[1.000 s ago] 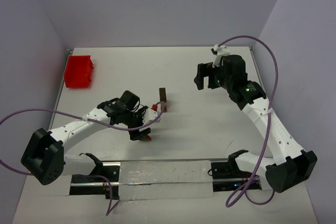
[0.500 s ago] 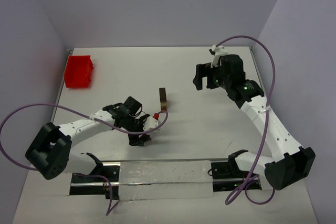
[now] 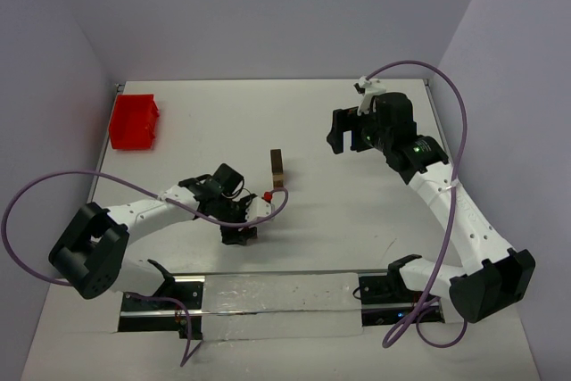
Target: Build the wood block tower
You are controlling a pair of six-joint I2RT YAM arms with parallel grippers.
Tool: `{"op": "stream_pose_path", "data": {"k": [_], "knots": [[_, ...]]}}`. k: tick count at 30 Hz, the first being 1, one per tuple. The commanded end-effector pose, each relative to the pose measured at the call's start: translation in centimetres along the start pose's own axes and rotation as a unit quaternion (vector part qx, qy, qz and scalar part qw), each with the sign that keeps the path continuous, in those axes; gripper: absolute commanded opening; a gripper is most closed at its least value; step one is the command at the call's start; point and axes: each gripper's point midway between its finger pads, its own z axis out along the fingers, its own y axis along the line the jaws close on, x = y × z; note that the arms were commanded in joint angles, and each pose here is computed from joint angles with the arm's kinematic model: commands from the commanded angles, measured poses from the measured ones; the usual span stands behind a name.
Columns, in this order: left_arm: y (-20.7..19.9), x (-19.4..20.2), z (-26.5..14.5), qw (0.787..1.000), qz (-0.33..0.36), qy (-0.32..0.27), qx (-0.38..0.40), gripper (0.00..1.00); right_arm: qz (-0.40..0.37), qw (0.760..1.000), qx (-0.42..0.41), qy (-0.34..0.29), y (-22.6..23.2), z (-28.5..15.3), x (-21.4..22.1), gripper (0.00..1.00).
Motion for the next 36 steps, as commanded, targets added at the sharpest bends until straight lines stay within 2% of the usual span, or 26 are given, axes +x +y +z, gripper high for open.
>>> {"op": "stream_pose_path", "data": {"k": [1,15,24,28,31,36], "knots": [[0.4,-1.1,0.2,0.999,0.024,-0.023,0.000,0.69,-0.002,1.000,-0.003,-0.018,0.1,-0.1,-1.3,1.00],[0.5,-0.6,0.8,1.000,0.026,-0.015,-0.004,0.53,0.001,1.000,-0.008,-0.009,0.3,0.2,-1.1,1.00],[0.8,-0.9,0.2,0.999,0.029,-0.010,-0.023,0.26,0.013,1.000,-0.027,-0.001,1.0,0.1,-0.6,1.00],[1.1,-3.7,-2.1,0.997,0.043,-0.029,-0.051,0.16,0.029,0.997,-0.071,0.013,2.7,-0.2,0.1,1.00],[1.6,-6.3,-5.3,0.992,0.048,-0.052,-0.100,0.01,0.049,0.991,-0.124,0.029,4.6,-0.6,1.2,1.00],[1.8,-10.0,-10.8,0.976,0.035,-0.116,-0.180,0.00,0.087,0.970,-0.218,0.059,7.8,-1.5,3.3,1.00]]}}
